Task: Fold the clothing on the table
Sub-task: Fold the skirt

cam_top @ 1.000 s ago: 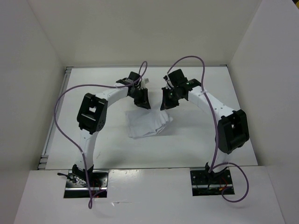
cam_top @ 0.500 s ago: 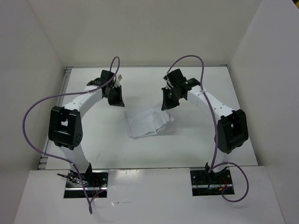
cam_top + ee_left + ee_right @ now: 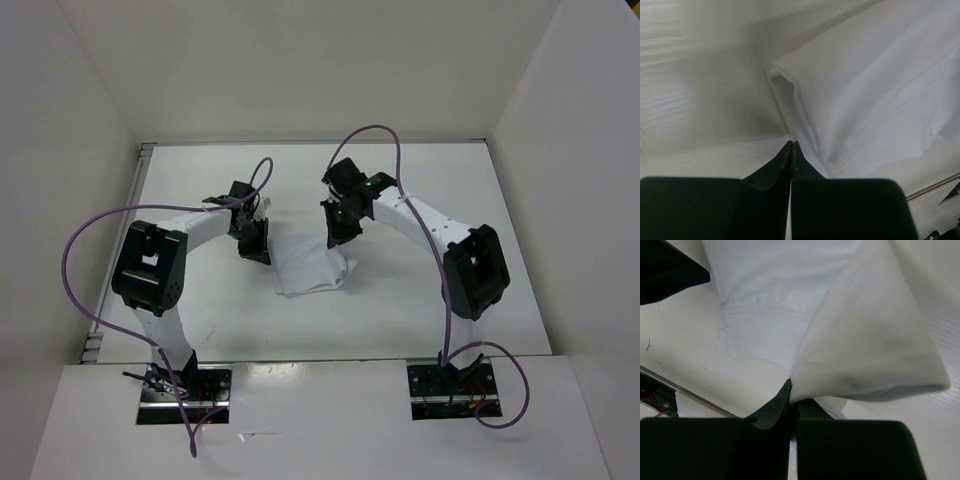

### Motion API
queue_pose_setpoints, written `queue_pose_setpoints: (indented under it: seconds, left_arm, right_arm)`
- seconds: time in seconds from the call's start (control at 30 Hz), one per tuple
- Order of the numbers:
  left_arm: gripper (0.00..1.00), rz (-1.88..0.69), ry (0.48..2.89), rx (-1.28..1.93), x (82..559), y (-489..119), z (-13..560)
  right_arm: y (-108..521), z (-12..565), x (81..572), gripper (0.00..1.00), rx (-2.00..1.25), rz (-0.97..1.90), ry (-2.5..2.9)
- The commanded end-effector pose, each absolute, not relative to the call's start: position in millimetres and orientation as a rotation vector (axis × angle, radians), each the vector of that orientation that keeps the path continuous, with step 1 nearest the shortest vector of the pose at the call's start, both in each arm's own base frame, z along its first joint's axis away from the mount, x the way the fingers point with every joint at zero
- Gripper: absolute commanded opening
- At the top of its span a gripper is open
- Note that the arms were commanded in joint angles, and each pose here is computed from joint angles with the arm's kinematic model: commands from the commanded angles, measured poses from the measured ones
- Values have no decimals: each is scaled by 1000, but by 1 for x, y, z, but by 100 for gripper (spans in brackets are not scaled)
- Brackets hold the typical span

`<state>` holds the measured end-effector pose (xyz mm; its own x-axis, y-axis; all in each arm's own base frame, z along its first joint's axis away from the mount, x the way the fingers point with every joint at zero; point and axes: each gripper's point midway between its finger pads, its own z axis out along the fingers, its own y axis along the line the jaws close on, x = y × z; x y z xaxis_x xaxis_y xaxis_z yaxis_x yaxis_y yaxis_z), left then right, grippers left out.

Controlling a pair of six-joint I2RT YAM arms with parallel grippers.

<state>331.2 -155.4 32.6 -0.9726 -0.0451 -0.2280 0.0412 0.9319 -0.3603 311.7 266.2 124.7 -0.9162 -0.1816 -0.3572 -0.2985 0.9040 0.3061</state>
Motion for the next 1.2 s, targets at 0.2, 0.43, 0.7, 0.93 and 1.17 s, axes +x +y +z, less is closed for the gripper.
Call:
queue_pose_setpoints:
  seconds: [0.2,0.43,0.7,0.93,1.17]
  left_arm:
    - [2,-681,2862,42,321,-175,19]
    - [2,-692,2882,53,316,-179,11]
    - [2,-705,2870,71,319,-180,14]
    - [2,-707,2861,73,321,-181,19]
    - [2,-693,2859,84,321,-179,18]
  right_arm:
    - [318,126,311,0,-451,550,2724]
    - [353,121,304,0,-544,569,2715]
    - [374,101,307,4,-585,558,2739]
    - [391,91,305,22,-629,658,2751]
    - [420,111,287,45,-784,966,2671]
